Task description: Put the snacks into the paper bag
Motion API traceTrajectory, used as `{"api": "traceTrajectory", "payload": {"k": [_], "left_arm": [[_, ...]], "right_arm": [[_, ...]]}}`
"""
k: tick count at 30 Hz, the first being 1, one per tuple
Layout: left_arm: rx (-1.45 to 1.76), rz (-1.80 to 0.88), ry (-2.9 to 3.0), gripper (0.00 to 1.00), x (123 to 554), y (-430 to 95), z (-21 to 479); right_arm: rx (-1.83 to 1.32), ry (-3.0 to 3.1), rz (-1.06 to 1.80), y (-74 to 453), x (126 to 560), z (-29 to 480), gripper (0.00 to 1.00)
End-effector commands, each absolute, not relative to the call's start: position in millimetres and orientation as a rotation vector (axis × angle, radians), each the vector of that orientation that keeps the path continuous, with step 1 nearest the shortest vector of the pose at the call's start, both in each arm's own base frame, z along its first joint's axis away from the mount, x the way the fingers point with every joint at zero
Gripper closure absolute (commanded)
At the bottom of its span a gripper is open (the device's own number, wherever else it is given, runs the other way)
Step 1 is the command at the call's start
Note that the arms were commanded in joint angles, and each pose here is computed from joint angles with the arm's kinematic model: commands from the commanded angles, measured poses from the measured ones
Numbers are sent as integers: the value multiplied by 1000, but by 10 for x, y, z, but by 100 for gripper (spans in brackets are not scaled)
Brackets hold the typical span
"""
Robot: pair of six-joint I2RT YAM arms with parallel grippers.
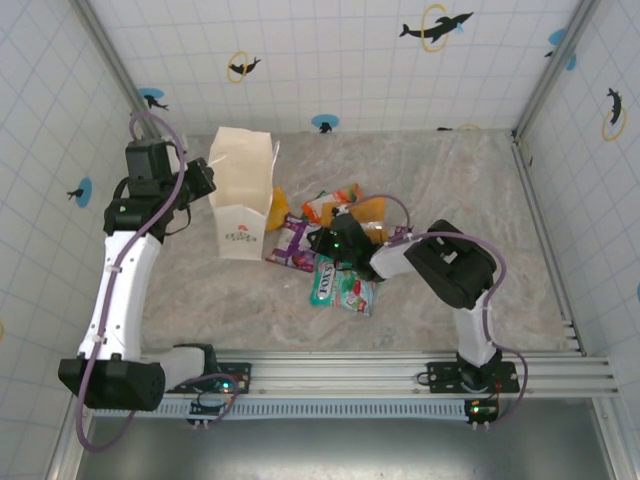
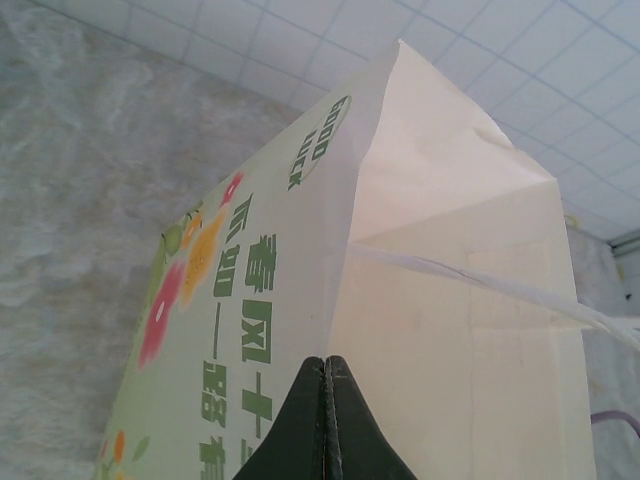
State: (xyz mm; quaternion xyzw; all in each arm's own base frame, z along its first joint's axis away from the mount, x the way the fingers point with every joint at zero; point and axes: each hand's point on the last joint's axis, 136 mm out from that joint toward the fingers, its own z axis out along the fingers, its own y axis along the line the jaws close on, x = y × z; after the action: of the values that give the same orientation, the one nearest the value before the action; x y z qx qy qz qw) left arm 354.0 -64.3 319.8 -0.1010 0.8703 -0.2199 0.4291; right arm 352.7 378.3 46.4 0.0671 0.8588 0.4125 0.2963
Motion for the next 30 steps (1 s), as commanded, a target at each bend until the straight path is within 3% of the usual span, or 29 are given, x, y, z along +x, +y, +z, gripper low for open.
{"api": "traceTrajectory", "payload": {"k": [1, 15, 30], "left_arm": [[-234, -680, 2128, 100, 3552, -783, 3274], [-180, -818, 2164, 100, 3340, -966, 3173], [-103, -1039, 2164, 100, 3066, -1223, 3177]], "right_arm": [[203, 2283, 933, 3407, 3678, 409, 93], [25, 1997, 982, 3254, 3792, 1629, 100], [-81, 1766, 715, 2813, 3772, 2745, 100]]}}
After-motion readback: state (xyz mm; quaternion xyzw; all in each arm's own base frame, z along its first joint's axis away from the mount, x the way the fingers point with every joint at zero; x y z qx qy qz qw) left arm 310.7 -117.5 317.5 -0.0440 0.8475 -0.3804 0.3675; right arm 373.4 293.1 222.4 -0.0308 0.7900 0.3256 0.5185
